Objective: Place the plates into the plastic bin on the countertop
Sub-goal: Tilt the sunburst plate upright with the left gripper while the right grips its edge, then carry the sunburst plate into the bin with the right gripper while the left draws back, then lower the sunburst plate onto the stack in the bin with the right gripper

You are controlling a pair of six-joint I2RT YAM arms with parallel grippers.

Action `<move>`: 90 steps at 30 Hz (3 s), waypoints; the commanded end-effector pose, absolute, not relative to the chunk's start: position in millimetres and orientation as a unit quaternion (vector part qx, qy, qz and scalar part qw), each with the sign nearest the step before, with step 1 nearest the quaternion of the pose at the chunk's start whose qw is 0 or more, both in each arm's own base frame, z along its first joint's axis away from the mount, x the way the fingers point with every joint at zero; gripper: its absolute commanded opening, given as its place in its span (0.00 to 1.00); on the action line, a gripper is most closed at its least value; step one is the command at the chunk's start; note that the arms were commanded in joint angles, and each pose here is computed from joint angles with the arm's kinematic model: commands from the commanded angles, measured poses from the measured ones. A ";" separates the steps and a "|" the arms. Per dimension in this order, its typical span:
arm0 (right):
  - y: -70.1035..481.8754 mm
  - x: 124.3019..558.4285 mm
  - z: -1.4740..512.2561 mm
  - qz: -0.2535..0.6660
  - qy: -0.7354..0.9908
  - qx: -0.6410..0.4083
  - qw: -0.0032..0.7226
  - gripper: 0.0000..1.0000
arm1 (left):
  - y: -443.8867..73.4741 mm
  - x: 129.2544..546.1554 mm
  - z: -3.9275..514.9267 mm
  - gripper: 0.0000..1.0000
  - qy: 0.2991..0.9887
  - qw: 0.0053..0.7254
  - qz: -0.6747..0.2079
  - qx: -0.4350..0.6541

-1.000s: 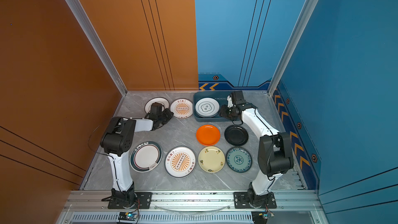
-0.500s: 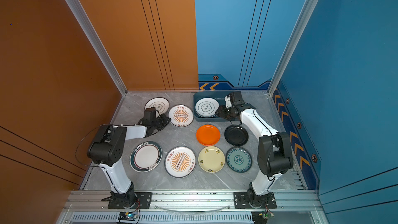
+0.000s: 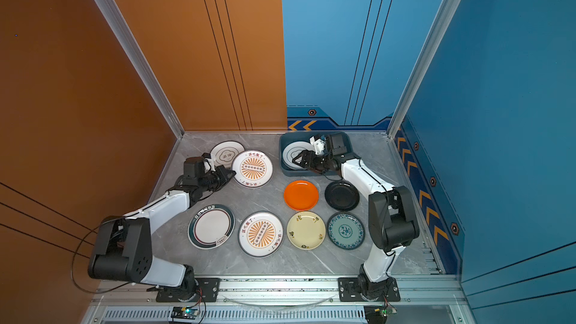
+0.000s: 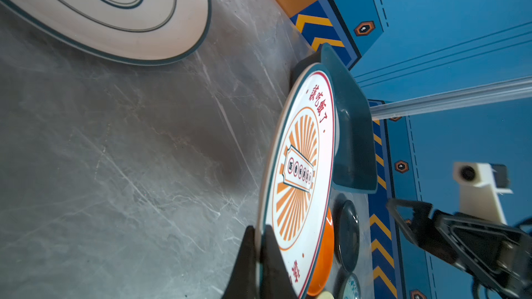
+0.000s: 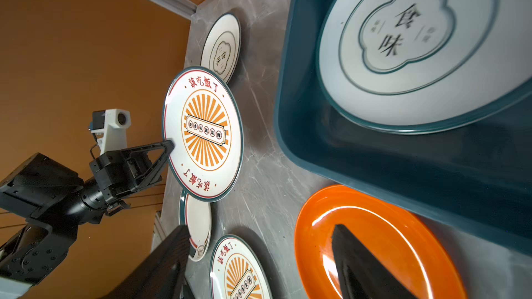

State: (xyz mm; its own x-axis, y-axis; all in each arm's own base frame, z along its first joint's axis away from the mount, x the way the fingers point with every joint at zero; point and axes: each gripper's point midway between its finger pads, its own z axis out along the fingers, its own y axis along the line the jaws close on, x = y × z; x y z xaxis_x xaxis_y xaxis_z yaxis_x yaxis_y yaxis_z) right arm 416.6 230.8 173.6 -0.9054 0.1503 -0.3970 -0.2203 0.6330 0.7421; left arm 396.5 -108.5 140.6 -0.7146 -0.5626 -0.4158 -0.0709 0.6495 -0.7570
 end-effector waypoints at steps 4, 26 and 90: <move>269.0 417.4 184.6 0.504 0.840 -0.058 0.191 0.77 | -139.6 378.1 176.9 0.00 0.833 0.306 -0.447 -0.114; 296.4 395.1 205.4 0.576 0.796 -0.097 0.158 0.40 | -196.5 398.5 224.9 0.00 0.804 0.315 -0.502 -0.046; 163.5 548.6 62.1 0.372 0.901 0.158 0.158 0.10 | -28.5 399.8 127.0 0.98 0.861 0.379 -0.239 -0.240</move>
